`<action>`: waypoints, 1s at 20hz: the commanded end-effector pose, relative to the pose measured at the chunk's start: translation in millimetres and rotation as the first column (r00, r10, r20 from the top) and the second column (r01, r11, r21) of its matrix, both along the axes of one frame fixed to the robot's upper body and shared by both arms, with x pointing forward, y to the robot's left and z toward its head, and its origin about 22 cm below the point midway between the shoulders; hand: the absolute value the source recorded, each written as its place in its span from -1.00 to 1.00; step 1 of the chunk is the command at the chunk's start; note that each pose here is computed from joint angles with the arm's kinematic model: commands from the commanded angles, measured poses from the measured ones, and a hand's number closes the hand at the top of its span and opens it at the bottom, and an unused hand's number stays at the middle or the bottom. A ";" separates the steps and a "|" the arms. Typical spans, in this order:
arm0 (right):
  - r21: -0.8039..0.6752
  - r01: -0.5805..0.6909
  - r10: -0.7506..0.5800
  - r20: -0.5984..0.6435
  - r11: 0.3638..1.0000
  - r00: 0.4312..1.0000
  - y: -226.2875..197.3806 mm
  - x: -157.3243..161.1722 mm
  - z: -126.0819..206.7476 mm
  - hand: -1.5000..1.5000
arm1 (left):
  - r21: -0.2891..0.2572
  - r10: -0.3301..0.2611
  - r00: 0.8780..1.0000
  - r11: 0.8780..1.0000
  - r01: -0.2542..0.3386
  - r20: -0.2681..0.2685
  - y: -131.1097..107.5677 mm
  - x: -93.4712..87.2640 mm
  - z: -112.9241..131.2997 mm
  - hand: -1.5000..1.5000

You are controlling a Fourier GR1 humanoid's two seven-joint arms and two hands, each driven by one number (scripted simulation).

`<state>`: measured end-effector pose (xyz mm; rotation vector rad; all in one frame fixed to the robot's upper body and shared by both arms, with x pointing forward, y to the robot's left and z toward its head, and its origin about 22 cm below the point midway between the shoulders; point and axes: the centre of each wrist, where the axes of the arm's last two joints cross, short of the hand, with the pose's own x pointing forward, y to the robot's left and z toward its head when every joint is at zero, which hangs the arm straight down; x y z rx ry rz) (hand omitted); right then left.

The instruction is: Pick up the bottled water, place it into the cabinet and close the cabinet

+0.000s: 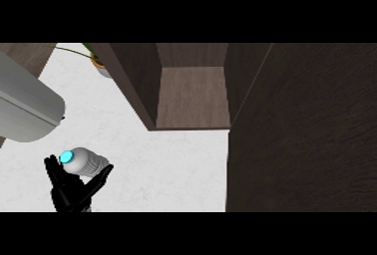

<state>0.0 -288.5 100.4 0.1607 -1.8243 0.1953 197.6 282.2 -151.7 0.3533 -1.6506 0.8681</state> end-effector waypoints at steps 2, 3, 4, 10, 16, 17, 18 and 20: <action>0.002 0.000 0.000 0.069 1.000 0.998 1.0 -0.7 23.7 -1.00 | -0.026 0.008 0.997 1.000 -0.006 0.074 -0.4 9.1 -7.0 -1.00; -0.004 -0.014 0.014 0.065 1.000 0.998 0.3 -3.9 33.9 -1.00 | -0.030 0.004 0.996 1.000 -0.001 0.092 2.2 3.9 -2.9 -1.00; -0.002 0.003 -0.003 0.076 1.000 0.997 13.2 -2.2 40.8 -1.00 | -0.050 -0.023 0.995 0.998 0.029 0.099 -14.0 12.1 -3.4 1.00; -0.015 -0.013 0.014 0.086 1.000 0.996 9.6 1.1 45.0 -1.00 | -0.039 -0.015 0.993 0.999 0.020 0.119 3.5 28.8 1.9 1.00; -0.028 -0.008 0.010 0.079 1.000 0.997 -4.4 -6.1 37.6 -1.00 | 0.034 -0.097 0.984 0.995 0.093 0.148 -0.7 40.0 8.9 1.00; -0.014 -0.011 0.012 0.089 1.000 0.996 0.2 0.9 28.9 -1.00 | 0.027 -0.185 0.968 0.983 0.183 0.167 -30.4 50.0 9.9 1.00; -0.015 -0.017 0.018 0.078 1.000 0.997 -2.8 0.8 23.7 -1.00 | 0.042 -0.282 0.944 0.959 0.279 0.169 -24.0 34.8 1.5 1.00; -0.002 -0.034 0.034 0.076 0.999 0.997 -0.2 -1.0 21.8 -1.00 | 0.064 -0.460 0.878 0.888 0.455 0.131 -15.9 44.9 8.8 1.00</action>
